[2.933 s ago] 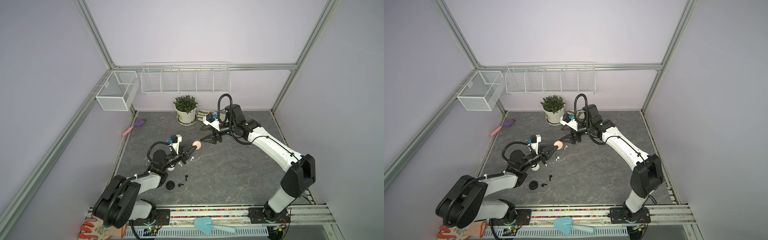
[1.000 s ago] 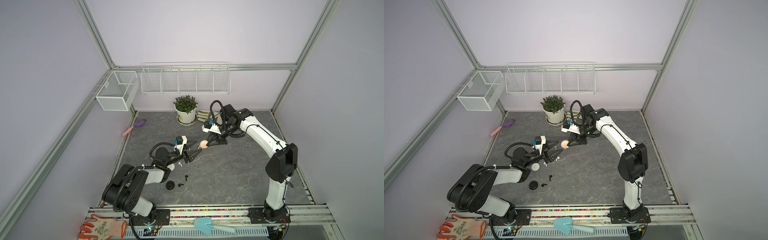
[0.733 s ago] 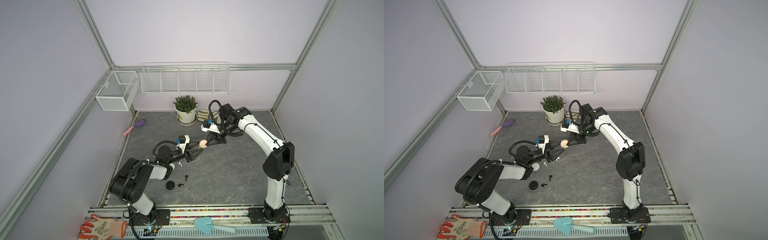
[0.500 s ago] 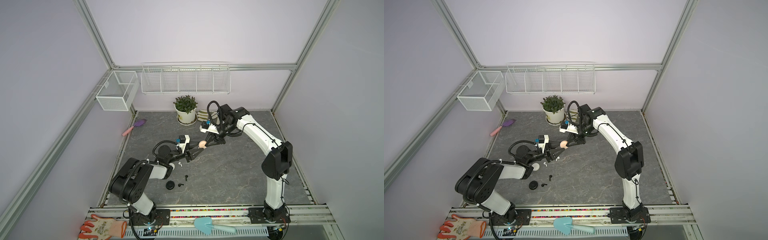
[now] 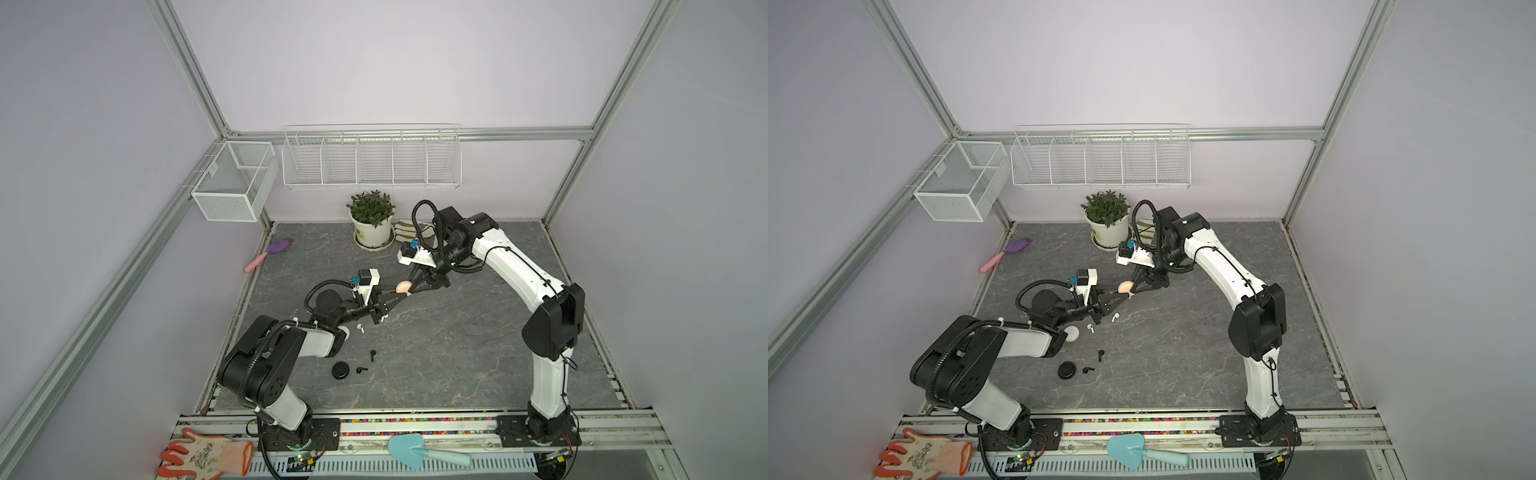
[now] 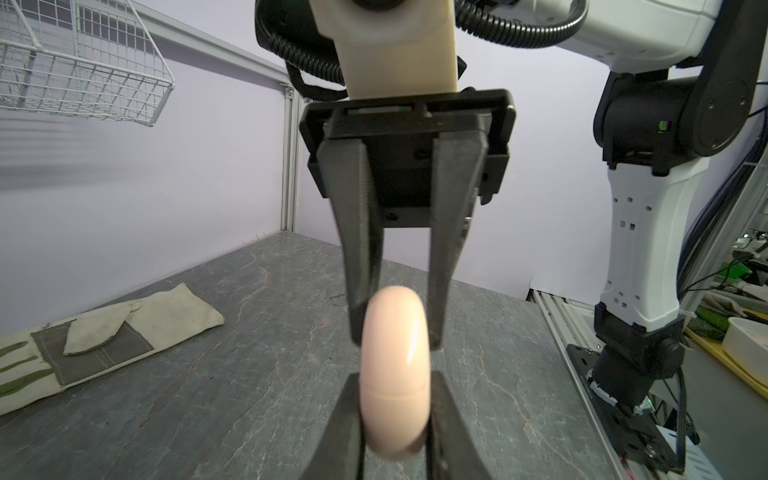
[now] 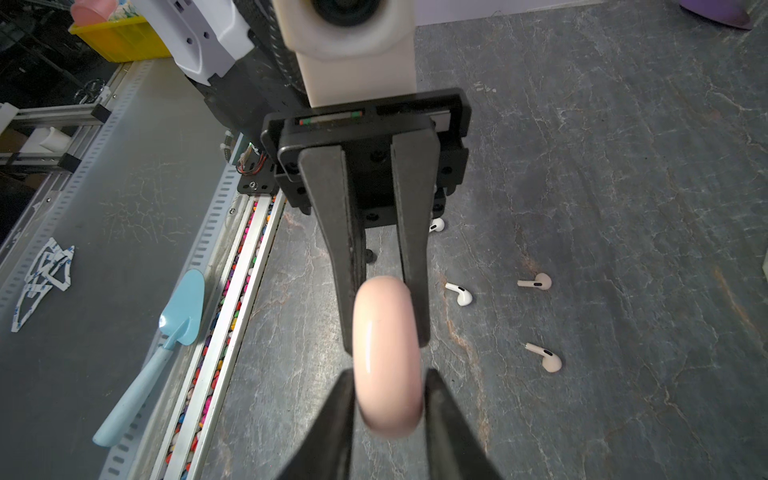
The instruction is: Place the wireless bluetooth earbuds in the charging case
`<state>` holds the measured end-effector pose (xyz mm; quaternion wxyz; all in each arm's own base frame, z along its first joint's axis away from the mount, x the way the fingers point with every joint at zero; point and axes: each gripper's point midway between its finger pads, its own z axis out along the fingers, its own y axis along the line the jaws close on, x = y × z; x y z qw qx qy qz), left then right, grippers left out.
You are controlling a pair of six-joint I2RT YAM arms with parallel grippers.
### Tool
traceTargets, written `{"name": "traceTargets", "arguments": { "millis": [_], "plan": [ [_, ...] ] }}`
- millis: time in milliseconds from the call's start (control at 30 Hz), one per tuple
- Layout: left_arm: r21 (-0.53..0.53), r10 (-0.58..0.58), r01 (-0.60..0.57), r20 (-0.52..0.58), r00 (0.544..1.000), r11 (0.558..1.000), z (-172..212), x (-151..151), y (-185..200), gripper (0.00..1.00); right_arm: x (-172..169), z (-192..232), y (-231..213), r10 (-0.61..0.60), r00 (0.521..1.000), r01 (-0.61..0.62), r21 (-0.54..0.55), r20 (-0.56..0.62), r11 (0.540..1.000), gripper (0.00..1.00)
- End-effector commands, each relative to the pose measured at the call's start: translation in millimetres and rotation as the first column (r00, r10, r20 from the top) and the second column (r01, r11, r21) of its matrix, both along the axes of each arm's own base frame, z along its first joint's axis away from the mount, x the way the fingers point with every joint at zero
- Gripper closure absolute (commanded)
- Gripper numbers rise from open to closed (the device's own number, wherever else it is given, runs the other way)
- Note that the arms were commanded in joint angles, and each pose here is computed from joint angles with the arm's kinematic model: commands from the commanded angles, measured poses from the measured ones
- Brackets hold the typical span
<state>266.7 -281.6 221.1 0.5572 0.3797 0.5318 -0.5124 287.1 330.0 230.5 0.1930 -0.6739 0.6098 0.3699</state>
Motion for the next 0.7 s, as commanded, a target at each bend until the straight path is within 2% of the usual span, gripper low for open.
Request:
{"name": "traceTargets", "arguments": {
  "millis": [0,133,200,300,667],
  "plan": [
    [-0.025,-0.007,0.008,0.049,0.999,1.000,14,0,-2,0.98,0,-4,6,-0.011,1.000,0.011,0.006,-0.004,1.000,0.44],
    [-0.030,-0.001,0.002,0.035,0.999,1.000,14,2,-1,1.00,-1,-6,16,-0.066,0.992,0.055,0.108,0.107,0.993,0.31],
    [-0.028,0.004,-0.003,0.031,1.000,1.000,12,3,-1,1.00,2,-4,13,-0.104,0.978,0.076,0.159,0.180,0.984,0.29],
    [-0.023,-0.003,0.003,0.012,1.000,1.000,8,2,-1,1.00,10,3,10,-0.147,0.965,0.108,0.184,0.216,0.977,0.31],
    [-0.018,0.013,-0.012,0.014,1.000,1.000,5,1,3,1.00,12,11,10,-0.148,0.947,0.096,0.188,0.286,0.978,0.35]
  ]
}}
